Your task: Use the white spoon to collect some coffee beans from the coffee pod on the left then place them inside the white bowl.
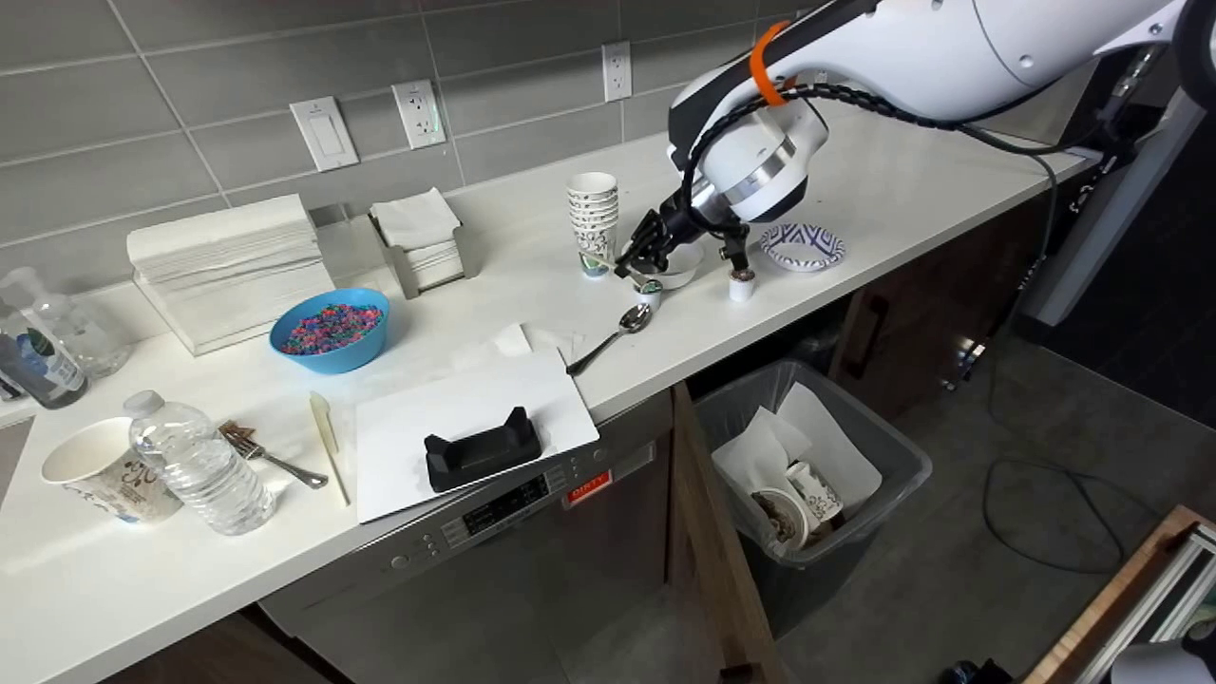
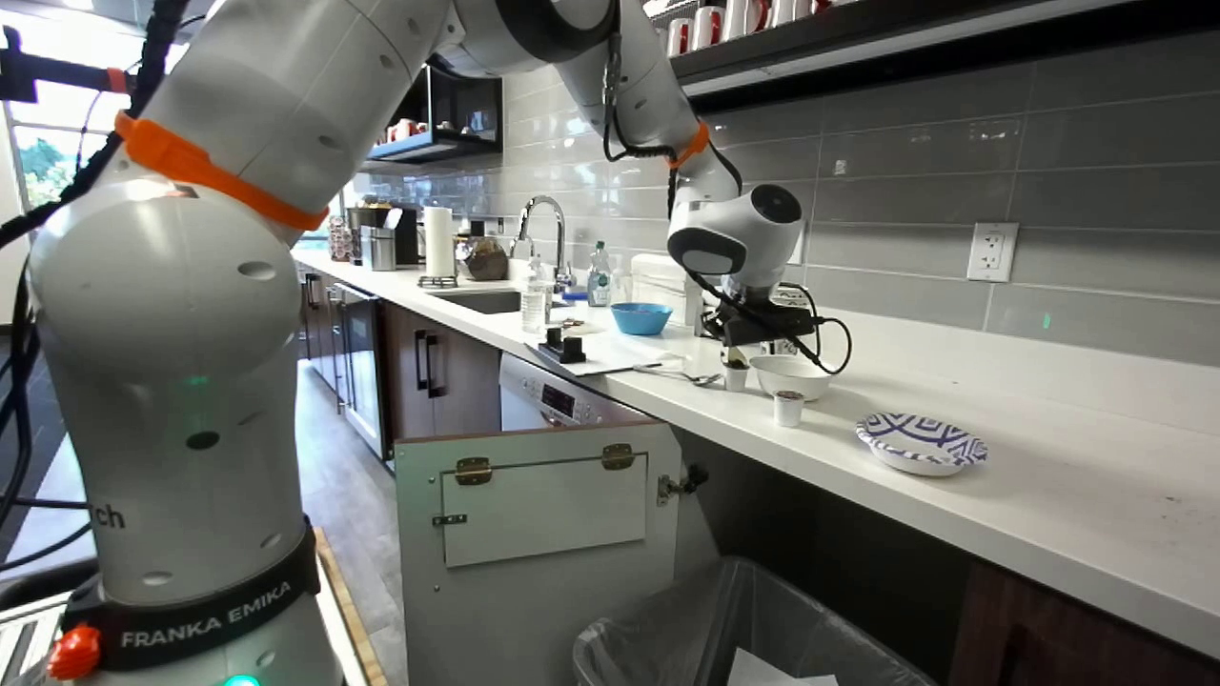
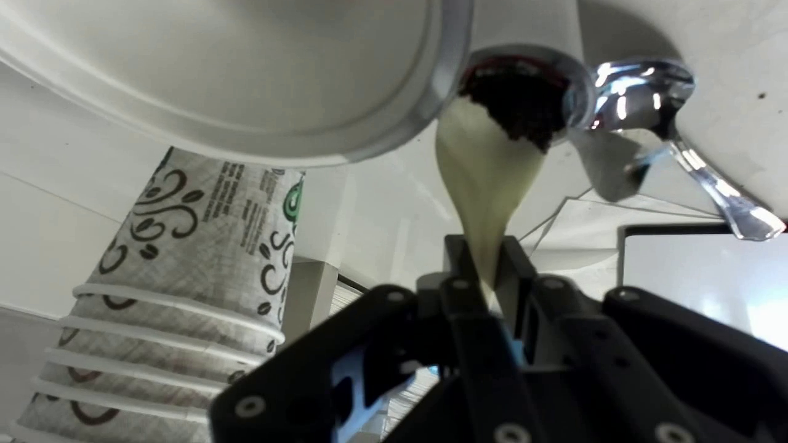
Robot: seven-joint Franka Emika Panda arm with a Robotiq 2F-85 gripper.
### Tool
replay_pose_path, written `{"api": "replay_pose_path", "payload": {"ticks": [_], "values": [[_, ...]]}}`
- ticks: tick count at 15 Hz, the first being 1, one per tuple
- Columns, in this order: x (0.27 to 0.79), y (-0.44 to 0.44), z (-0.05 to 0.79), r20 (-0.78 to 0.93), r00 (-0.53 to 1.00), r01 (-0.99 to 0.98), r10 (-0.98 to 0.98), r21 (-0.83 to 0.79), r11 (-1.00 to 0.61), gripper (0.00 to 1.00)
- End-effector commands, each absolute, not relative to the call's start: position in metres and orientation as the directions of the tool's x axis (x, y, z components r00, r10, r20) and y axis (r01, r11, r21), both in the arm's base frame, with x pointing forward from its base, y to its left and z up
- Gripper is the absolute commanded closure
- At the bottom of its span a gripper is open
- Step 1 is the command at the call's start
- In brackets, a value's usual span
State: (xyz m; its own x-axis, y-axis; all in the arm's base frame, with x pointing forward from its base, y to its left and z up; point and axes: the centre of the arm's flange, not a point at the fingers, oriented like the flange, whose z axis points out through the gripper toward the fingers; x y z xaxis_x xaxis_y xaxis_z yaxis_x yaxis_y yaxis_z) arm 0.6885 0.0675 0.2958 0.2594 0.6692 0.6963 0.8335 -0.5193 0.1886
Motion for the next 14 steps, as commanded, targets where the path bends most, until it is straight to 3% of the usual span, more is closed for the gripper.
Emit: {"api": "replay_pose_path", "payload": {"ticks": [1, 14], "values": [[0.6854, 0.0703, 0.3016, 0.68, 0.275, 0.829, 0.68, 0.19, -0.525, 0.96], [0.6921, 0.078, 0.3109, 0.617, 0.33, 0.843, 0.715, 0.149, -0.517, 0.96]]}}
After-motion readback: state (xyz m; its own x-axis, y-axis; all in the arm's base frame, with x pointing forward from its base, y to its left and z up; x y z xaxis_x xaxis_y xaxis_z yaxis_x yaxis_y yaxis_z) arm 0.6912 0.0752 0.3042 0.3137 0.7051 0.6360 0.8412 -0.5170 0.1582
